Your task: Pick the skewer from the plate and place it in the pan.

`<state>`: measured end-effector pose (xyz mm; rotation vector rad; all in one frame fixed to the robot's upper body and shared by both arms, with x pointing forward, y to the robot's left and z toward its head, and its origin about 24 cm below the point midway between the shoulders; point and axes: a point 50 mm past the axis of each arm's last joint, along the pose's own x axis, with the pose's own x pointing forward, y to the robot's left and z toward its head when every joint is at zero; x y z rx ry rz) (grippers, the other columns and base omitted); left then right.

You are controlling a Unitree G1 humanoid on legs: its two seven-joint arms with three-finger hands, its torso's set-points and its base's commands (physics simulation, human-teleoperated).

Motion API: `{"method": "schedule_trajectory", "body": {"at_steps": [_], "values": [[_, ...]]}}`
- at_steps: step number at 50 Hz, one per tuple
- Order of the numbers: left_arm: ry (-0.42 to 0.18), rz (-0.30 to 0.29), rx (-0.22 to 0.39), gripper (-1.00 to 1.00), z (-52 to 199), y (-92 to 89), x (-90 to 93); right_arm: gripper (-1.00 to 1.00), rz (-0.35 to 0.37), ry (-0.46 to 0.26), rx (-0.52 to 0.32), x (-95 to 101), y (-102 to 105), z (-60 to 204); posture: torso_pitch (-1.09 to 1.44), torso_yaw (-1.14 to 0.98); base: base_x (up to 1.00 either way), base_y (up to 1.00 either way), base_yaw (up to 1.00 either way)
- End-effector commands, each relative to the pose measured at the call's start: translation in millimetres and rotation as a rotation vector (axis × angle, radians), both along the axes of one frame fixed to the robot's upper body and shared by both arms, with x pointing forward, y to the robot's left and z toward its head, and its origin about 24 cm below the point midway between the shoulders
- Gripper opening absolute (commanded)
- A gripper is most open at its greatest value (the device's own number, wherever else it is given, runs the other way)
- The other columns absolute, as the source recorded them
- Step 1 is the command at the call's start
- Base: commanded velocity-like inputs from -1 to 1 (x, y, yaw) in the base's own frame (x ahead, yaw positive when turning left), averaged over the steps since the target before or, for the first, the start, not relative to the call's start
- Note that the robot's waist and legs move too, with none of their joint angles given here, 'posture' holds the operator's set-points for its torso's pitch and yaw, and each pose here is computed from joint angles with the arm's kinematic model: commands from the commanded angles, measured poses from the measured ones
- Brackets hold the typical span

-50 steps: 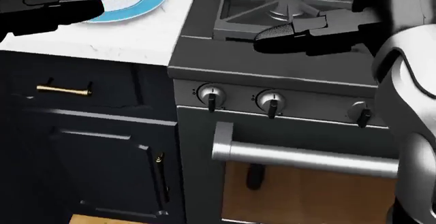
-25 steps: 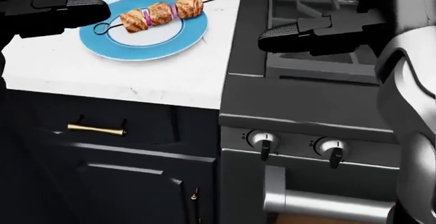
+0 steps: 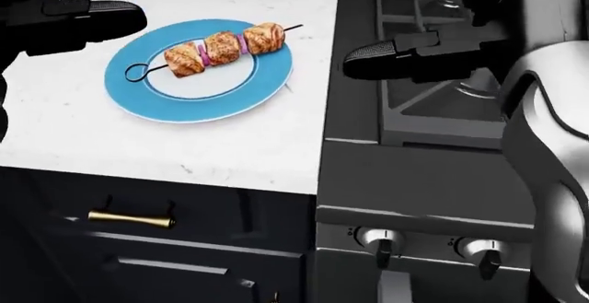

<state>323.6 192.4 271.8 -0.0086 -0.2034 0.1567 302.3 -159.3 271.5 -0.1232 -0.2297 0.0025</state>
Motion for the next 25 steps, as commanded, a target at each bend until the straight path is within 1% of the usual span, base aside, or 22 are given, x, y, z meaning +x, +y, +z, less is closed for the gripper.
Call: {"method": "schedule_trajectory", "body": {"at_steps": [1, 17, 25], "values": [[-0.102, -0.02, 0.008, 1.0, 20.0, -4.0, -6.6, 1.0, -0.018, -0.108, -0.001, -7.7, -2.6, 19.0, 0.0, 0.0, 0.21, 0.0, 0.0], [-0.096, -0.019, 0.007, 1.0, 17.4, -3.3, -4.6, 1.0, -0.021, -0.1, -0.007, -6.2, -2.1, 17.1, 0.0, 0.0, 0.2, 0.0, 0.0], [-0.094, -0.019, 0.008, 1.0, 17.3, -3.4, -4.7, 1.0, -0.023, -0.094, -0.012, -6.1, -1.7, 17.0, 0.0, 0.0, 0.07, 0.0, 0.0]]}}
